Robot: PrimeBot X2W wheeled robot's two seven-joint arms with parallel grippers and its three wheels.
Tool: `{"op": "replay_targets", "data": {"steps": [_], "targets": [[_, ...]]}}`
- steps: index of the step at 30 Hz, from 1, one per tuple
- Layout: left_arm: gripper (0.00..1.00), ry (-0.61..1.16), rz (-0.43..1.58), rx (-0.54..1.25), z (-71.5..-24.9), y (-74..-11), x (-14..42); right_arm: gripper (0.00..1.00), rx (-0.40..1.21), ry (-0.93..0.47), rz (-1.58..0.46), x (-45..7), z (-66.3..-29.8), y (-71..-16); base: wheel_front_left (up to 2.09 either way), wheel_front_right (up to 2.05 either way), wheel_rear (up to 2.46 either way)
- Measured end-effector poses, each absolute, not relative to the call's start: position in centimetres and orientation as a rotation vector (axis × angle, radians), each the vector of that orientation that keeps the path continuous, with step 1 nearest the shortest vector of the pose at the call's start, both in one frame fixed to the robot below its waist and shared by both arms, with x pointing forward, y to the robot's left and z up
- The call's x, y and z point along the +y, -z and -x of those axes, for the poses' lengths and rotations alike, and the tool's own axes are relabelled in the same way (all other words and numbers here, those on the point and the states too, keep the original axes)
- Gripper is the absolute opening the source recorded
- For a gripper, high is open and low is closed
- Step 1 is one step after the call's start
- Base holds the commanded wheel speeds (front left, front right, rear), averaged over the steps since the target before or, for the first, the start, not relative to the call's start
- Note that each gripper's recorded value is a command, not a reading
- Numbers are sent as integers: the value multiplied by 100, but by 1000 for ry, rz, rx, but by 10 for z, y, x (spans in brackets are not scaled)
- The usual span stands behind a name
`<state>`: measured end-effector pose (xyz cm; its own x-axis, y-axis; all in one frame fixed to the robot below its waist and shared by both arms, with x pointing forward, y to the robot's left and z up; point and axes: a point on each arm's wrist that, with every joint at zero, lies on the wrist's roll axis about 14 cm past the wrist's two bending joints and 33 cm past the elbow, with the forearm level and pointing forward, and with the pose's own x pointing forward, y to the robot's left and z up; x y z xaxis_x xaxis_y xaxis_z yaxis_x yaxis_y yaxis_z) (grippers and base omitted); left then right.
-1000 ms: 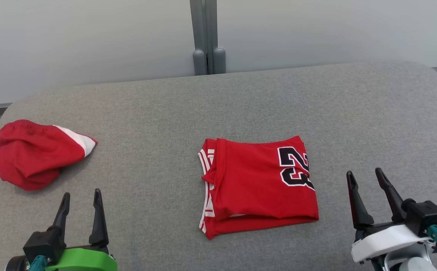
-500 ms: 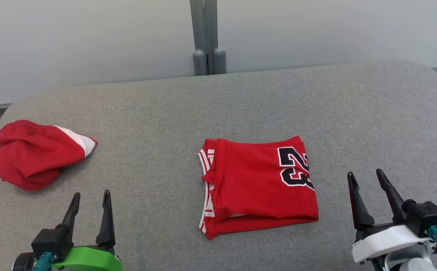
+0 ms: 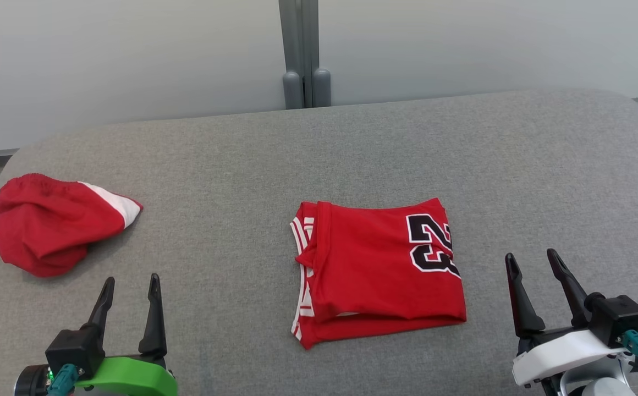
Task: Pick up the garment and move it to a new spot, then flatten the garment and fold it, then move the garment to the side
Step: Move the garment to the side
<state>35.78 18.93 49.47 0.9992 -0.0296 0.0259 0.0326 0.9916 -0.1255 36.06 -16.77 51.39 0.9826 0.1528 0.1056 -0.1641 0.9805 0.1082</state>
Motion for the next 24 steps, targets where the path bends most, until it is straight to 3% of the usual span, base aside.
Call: {"op": "replay_targets", "data": {"steps": [16,24], "targets": [[100,18,116,-17,-358,-493,193,100,-73,-171,-118,-163,-362,-507,0,0,0],[100,18,118,-3,-358,-488,191,100,-94,-230,-96,-146,-384,-518,0,0,0]]}}
